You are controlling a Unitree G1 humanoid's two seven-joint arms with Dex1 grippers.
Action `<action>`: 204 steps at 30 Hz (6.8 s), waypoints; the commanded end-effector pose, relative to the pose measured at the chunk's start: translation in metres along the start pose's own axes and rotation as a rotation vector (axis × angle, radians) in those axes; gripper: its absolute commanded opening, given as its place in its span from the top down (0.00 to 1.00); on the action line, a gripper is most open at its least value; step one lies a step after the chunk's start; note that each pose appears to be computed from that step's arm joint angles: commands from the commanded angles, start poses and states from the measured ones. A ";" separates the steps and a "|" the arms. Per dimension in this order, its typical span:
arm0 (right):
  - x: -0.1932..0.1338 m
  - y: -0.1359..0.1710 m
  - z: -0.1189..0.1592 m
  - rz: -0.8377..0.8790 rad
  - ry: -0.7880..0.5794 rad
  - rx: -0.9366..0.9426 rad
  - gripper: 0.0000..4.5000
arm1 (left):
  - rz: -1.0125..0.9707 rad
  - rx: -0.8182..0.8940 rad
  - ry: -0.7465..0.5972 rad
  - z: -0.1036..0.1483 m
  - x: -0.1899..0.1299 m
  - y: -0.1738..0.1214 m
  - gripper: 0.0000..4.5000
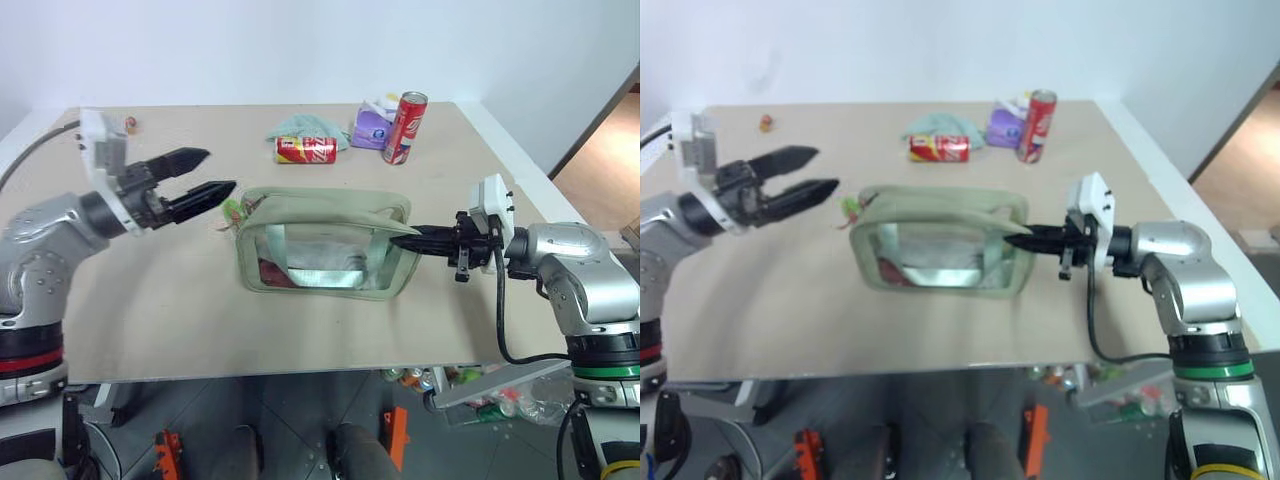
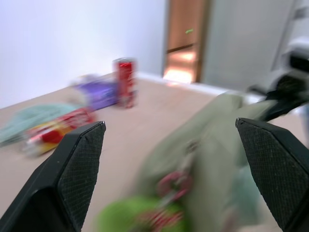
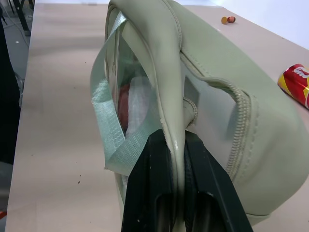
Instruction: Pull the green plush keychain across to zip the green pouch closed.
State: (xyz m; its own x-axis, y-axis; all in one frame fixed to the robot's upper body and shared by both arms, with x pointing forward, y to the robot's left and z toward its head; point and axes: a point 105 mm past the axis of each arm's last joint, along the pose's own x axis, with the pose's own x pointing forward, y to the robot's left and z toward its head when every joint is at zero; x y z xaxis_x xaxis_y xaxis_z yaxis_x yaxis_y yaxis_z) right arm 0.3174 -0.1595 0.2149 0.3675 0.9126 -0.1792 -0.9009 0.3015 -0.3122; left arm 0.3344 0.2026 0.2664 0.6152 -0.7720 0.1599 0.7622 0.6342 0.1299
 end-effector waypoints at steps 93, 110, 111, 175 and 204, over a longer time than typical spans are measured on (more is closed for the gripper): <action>-0.011 -0.012 0.003 -0.042 0.064 -0.083 1.00 | -0.584 0.367 0.012 0.029 0.107 -0.068 0.26; 0.000 -0.019 0.004 -0.013 0.046 -0.099 1.00 | -0.543 0.304 0.061 0.022 0.105 -0.067 0.26; 0.000 -0.019 0.004 -0.012 0.045 -0.100 1.00 | -0.545 0.307 0.055 0.023 0.108 -0.067 0.26; -0.012 -0.025 0.006 -0.082 0.053 -0.096 1.00 | -0.048 0.019 0.074 -0.055 0.018 -0.078 0.96; 0.031 0.010 0.106 0.044 -0.144 -0.211 0.01 | -0.123 0.027 0.098 -0.061 0.028 -0.092 1.00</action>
State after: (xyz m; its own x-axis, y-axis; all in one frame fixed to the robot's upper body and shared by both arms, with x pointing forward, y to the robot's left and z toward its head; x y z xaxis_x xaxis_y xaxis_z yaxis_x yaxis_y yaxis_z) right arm 0.3011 -0.1098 0.3001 0.2993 0.9515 -0.0715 -0.8620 0.2375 -0.4477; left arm 0.2984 0.1279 0.1977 0.5616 -0.8259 0.0507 0.8145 0.5626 0.1418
